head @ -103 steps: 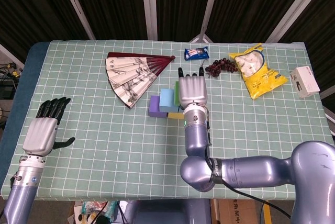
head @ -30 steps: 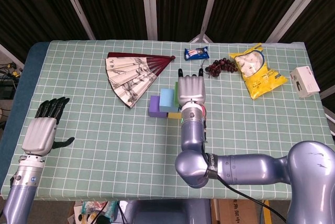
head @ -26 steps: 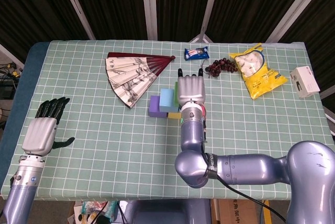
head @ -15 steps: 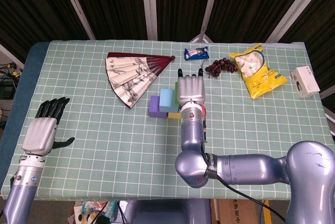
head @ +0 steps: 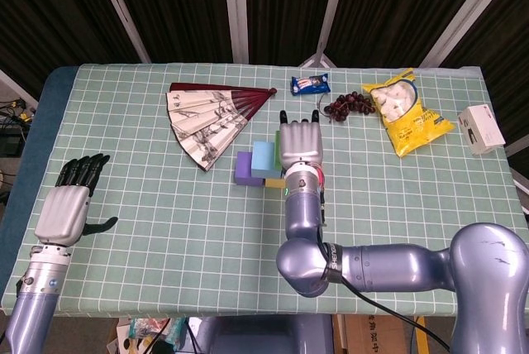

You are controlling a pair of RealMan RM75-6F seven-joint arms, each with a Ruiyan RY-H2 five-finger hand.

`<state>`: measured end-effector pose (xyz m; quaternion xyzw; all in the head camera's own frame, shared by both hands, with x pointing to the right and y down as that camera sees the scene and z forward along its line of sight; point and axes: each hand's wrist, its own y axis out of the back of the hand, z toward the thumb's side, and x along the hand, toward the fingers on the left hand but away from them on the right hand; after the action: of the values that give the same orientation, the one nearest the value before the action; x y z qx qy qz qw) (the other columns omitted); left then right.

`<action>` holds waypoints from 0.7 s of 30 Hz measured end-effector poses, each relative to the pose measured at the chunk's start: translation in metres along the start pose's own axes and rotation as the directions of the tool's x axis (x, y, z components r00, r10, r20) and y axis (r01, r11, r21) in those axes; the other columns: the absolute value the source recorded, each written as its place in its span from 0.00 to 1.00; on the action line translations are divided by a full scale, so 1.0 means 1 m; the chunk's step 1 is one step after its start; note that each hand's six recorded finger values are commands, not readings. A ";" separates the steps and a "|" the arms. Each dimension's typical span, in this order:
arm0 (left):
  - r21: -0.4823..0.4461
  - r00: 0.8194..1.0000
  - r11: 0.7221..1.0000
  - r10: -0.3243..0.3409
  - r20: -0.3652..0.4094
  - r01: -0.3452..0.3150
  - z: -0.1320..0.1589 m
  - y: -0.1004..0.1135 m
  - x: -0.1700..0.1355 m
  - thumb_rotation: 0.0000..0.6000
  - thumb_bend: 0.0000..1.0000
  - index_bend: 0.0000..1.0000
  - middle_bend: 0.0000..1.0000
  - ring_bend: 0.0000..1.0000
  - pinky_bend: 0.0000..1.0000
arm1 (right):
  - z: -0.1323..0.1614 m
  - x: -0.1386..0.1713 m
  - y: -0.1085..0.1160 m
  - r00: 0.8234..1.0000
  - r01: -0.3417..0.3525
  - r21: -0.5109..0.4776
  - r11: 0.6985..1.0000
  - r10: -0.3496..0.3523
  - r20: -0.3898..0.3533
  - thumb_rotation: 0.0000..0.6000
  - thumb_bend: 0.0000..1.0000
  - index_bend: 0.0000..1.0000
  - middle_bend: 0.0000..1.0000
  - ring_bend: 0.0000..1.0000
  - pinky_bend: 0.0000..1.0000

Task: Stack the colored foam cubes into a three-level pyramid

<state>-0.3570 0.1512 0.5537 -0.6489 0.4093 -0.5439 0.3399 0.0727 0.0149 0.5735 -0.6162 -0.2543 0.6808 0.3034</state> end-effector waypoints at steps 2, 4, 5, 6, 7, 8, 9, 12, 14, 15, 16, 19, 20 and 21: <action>0.000 1.000 1.000 -0.001 -0.001 0.001 0.000 0.000 0.000 1.00 0.08 0.00 0.05 0.06 0.02 | 0.000 0.000 0.000 1.000 0.000 -0.001 1.000 0.000 -0.001 1.00 0.28 0.01 0.37 0.24 0.00; 0.000 1.000 1.000 -0.001 -0.001 0.001 0.000 0.000 0.000 1.00 0.08 0.00 0.05 0.06 0.02 | 0.000 -0.001 -0.001 1.000 0.001 -0.002 1.000 -0.001 -0.001 1.00 0.28 0.01 0.36 0.23 0.00; 0.001 1.000 1.000 -0.002 -0.001 0.002 0.000 0.000 0.000 1.00 0.08 0.00 0.05 0.06 0.02 | 0.001 -0.001 -0.001 1.000 0.001 -0.002 1.000 -0.001 -0.001 1.00 0.28 0.01 0.35 0.23 0.00; 0.001 1.000 1.000 -0.002 -0.001 0.002 0.000 0.000 0.000 1.00 0.08 0.00 0.05 0.06 0.02 | 0.001 -0.001 -0.002 1.000 0.001 -0.001 1.000 -0.001 -0.001 1.00 0.28 0.01 0.34 0.23 0.00; 0.001 1.000 1.000 -0.002 -0.002 0.002 -0.001 0.000 0.000 1.00 0.08 0.00 0.05 0.06 0.02 | 0.001 -0.001 -0.002 1.000 0.000 -0.002 1.000 0.000 -0.001 1.00 0.28 0.01 0.34 0.23 0.00; 0.001 1.000 1.000 -0.002 -0.002 0.002 -0.001 0.000 0.000 1.00 0.08 0.00 0.05 0.06 0.02 | 0.001 -0.002 -0.002 1.000 0.000 -0.003 1.000 0.000 -0.001 1.00 0.28 0.01 0.33 0.23 0.00; 0.001 1.000 1.000 -0.002 -0.003 0.002 -0.001 -0.001 0.000 1.00 0.08 0.00 0.05 0.06 0.02 | 0.001 -0.002 -0.002 1.000 0.000 -0.003 1.000 0.000 -0.001 1.00 0.28 0.00 0.32 0.22 0.00; 0.001 1.000 1.000 -0.002 -0.003 0.002 -0.001 -0.001 0.001 1.00 0.08 0.00 0.05 0.06 0.02 | 0.001 -0.002 -0.003 1.000 0.000 -0.002 1.000 0.000 -0.001 1.00 0.28 0.00 0.26 0.19 0.00; 0.001 1.000 1.000 -0.002 -0.003 0.002 -0.001 -0.001 0.001 1.00 0.08 0.00 0.05 0.06 0.02 | 0.001 -0.001 -0.003 1.000 -0.001 -0.001 1.000 0.001 -0.003 1.00 0.28 0.00 0.21 0.16 0.00; 0.002 1.000 1.000 -0.002 -0.003 0.002 -0.001 -0.001 0.000 1.00 0.08 0.00 0.05 0.06 0.02 | 0.001 -0.001 -0.003 1.000 -0.001 -0.001 1.000 0.001 -0.004 1.00 0.28 0.00 0.19 0.15 0.00; 0.001 1.000 1.000 -0.002 -0.003 0.002 -0.001 -0.001 0.000 1.00 0.08 0.00 0.05 0.06 0.02 | 0.001 -0.001 -0.003 1.000 -0.002 -0.001 1.000 0.002 -0.005 1.00 0.28 0.00 0.17 0.14 0.00; 0.001 1.000 1.000 0.000 -0.002 0.000 -0.001 0.000 0.000 1.00 0.08 0.00 0.05 0.06 0.02 | 0.001 -0.001 -0.003 1.000 -0.002 0.005 1.000 0.002 -0.006 1.00 0.28 0.00 0.11 0.10 0.00; 0.001 1.000 1.000 0.001 -0.001 -0.001 0.000 0.000 0.000 1.00 0.08 0.00 0.05 0.06 0.02 | 0.001 0.000 -0.004 1.000 -0.003 0.006 1.000 0.003 -0.007 1.00 0.28 0.00 0.10 0.10 0.00; 0.001 1.000 1.000 0.002 -0.001 -0.002 0.000 0.001 0.000 1.00 0.08 0.00 0.05 0.06 0.02 | 0.001 0.000 -0.004 1.000 -0.004 0.007 1.000 0.004 -0.008 1.00 0.28 0.00 0.08 0.09 0.00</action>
<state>-0.3575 0.1506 0.5533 -0.6481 0.4097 -0.5442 0.3406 0.0721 0.0177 0.5764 -0.6183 -0.2494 0.6799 0.3053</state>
